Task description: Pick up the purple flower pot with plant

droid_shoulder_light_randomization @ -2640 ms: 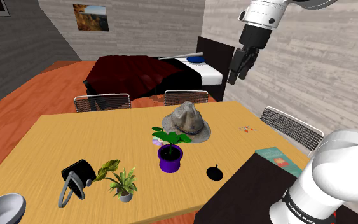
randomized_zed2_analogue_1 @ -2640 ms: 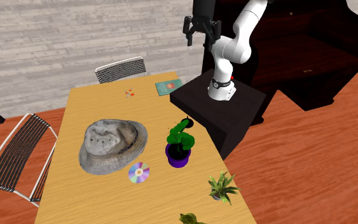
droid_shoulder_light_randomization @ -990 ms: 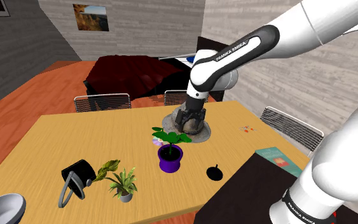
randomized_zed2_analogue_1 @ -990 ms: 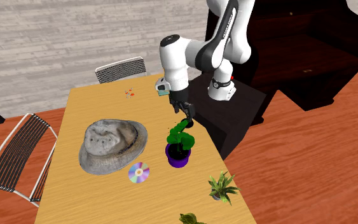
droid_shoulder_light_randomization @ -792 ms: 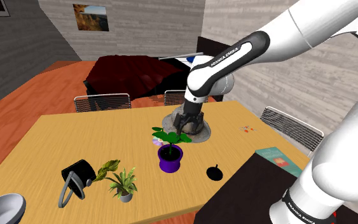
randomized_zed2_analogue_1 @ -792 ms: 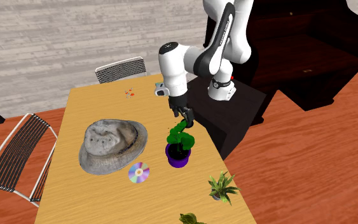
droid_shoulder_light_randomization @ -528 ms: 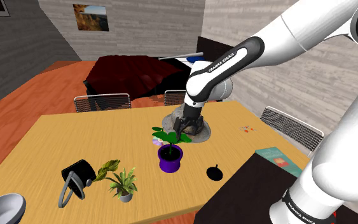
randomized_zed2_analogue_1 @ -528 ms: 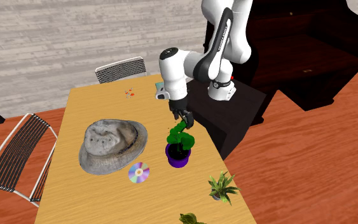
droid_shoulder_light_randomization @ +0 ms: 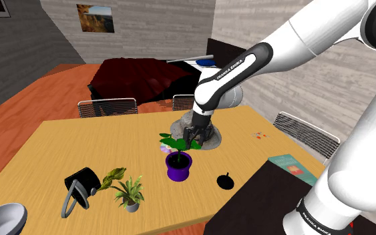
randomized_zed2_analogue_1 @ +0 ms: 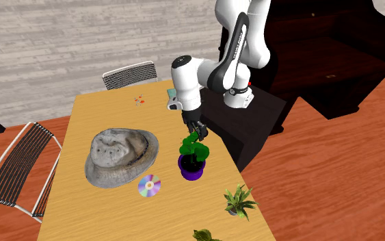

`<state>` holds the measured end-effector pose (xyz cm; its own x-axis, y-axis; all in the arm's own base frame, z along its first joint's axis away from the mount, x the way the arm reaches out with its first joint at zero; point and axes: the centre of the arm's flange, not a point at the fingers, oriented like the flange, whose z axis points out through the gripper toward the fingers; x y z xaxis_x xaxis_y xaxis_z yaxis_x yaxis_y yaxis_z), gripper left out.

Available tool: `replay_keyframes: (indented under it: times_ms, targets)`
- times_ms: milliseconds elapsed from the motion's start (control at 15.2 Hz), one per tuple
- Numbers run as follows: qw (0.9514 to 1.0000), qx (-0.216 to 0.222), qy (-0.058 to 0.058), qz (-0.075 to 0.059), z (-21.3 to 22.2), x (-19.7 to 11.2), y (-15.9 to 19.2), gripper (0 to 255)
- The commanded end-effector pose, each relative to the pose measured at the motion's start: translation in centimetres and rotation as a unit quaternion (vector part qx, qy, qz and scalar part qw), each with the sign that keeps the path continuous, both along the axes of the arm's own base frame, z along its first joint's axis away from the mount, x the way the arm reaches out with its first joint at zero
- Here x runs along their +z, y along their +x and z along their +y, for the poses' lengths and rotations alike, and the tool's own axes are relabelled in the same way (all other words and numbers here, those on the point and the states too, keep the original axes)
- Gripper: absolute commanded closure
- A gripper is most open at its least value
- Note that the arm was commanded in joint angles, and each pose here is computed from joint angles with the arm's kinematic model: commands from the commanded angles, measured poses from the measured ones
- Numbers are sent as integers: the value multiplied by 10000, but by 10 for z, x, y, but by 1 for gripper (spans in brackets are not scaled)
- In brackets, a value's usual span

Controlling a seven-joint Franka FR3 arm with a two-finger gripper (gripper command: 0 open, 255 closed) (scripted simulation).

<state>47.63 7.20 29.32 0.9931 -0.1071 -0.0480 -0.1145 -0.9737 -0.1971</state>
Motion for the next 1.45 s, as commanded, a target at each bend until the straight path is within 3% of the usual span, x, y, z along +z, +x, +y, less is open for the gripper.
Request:
replay_keyframes:
  times_ms: [0,264,1386]
  targets:
    - [10000,2,-1,11,0,-1,0,255]
    - [10000,2,-1,11,0,-1,0,255]
    - [10000,2,-1,11,0,79,0,255]
